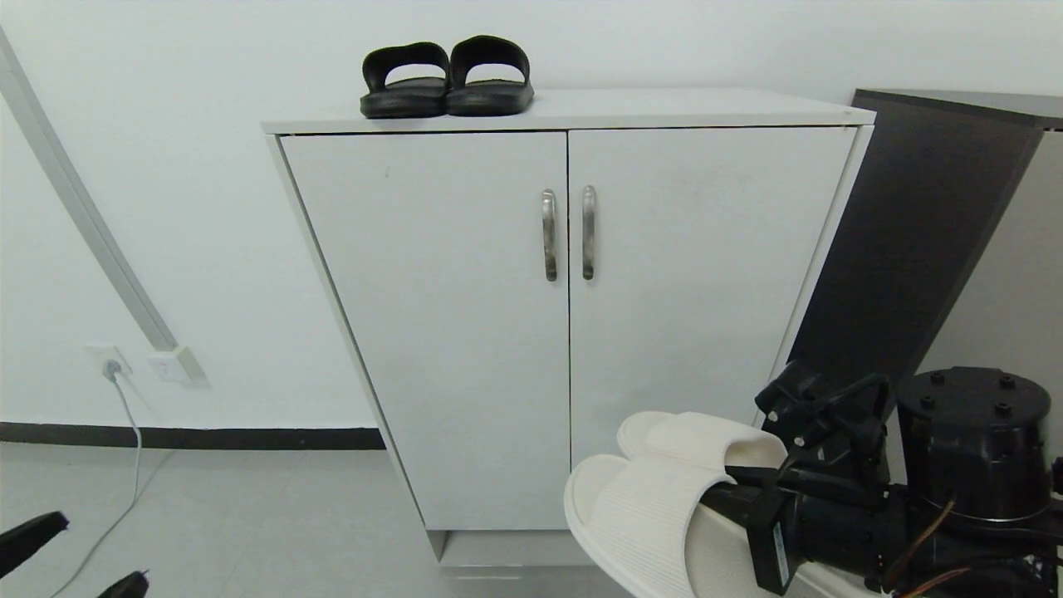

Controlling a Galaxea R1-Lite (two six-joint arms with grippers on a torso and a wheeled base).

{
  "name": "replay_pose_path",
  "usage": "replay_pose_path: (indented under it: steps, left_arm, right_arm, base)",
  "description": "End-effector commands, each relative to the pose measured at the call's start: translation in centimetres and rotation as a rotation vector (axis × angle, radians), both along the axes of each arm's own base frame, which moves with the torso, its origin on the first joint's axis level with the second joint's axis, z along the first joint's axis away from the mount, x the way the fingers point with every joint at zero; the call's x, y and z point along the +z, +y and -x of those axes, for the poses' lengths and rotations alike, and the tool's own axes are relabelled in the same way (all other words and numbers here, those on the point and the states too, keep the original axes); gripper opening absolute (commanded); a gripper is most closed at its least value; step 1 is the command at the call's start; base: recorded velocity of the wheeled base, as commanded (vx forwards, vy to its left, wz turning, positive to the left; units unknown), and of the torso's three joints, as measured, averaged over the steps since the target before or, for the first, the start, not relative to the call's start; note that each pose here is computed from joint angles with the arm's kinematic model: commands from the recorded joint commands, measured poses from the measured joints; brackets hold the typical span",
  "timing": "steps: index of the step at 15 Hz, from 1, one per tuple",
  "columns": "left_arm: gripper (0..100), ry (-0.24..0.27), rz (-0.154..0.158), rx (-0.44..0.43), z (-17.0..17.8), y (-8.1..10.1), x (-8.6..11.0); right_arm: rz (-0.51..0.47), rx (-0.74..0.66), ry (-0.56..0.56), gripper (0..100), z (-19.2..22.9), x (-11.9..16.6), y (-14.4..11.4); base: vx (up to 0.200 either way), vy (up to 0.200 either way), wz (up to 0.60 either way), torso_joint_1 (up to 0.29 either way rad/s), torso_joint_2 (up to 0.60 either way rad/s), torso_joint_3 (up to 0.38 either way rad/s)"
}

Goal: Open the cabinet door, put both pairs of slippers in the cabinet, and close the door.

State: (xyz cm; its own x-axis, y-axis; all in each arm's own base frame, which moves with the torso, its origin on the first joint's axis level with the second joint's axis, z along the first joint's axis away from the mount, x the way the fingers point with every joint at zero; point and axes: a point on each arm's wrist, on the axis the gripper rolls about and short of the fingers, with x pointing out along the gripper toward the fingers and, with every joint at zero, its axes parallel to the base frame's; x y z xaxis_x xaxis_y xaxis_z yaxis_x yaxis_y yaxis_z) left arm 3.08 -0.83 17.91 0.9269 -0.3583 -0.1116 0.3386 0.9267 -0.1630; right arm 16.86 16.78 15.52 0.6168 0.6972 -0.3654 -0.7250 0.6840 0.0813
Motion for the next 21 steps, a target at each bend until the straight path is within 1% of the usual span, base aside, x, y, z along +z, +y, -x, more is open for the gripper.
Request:
replay_pose_path:
  steps: [1,4,6,8,10,11,12,14,16,17,18,19,20,21]
  left_arm:
    - [100,0.087,0.010,-0.117,-4.5,-0.5,0.6]
    - [100,0.064,0.010,-0.262,-7.4,-2.1,1.6]
    - [100,0.070,0.009,-0.348,-8.9,-3.5,2.1]
    - [100,0.078,0.007,-0.411,-10.6,-4.9,3.1]
    - [100,0.068,0.012,-0.481,-11.4,-6.3,4.1]
    - [100,0.071,0.013,-0.506,-11.8,-7.0,4.4]
    - [100,0.079,0.010,-0.541,-12.5,-8.0,4.6]
    - [100,0.066,0.011,-0.568,-14.1,-9.3,5.1]
    - [100,0.028,0.023,-0.571,-15.7,-10.3,4.9]
    - [100,0.016,0.025,-0.582,-16.5,-11.0,4.5]
    - [100,0.008,0.031,-0.588,-17.1,-11.5,4.3]
    - [100,0.004,0.046,-0.591,-17.7,-12.0,4.3]
    - [100,0.011,0.074,-0.602,-18.4,-12.8,4.6]
    - [100,0.022,0.123,-0.612,-18.8,-13.5,5.3]
  right_arm:
    - [0.001,0.023,0.013,0,0.1,-0.3,0.1]
    - [0.003,0.027,0.015,0,0.1,-0.4,0.2]
    - [0.003,0.027,0.015,0,0.1,-0.4,0.2]
    - [0.003,0.025,0.015,0,0.0,-0.4,0.1]
    - [0.002,0.025,0.014,0,0.1,-0.3,0.1]
    - [0.002,0.027,0.014,0,0.1,-0.3,0.1]
    - [0.004,0.028,0.016,0,0.1,-0.4,0.2]
    - [0.005,0.028,0.018,0,0.1,-0.5,0.1]
    - [0.005,0.030,0.018,0,0.1,-0.4,0.2]
    - [0.004,0.030,0.016,0,0.1,-0.4,0.2]
    - [0.006,0.030,0.019,0,0.2,-0.5,0.2]
    - [0.005,0.030,0.018,0,0.1,-0.4,0.2]
    - [0.005,0.030,0.018,0,0.1,-0.5,0.2]
    - [0.008,0.032,0.019,0,0.1,-0.5,0.2]
  base:
    - [0.000,0.000,0.00,0.000,0.00,0.000]
    - [0.000,0.000,0.00,0.000,0.00,0.000]
    - [0.000,0.000,0.00,0.000,0.00,0.000]
    - [0.000,0.000,0.00,0.000,0.00,0.000]
    - [0.000,0.000,0.00,0.000,0.00,0.000]
    - [0.000,0.000,0.00,0.000,0.00,0.000]
    - [0.000,0.000,0.00,0.000,0.00,0.000]
    - [0.000,0.000,0.00,0.000,0.00,0.000]
    - [0.000,0.000,0.00,0.000,0.00,0.000]
    - [0.000,0.000,0.00,0.000,0.00,0.000]
    - [0.000,0.000,0.00,0.000,0.00,0.000]
    - [0.000,0.000,0.00,0.000,0.00,0.000]
    - [0.000,0.000,0.00,0.000,0.00,0.000]
    - [0.000,0.000,0.00,0.000,0.00,0.000]
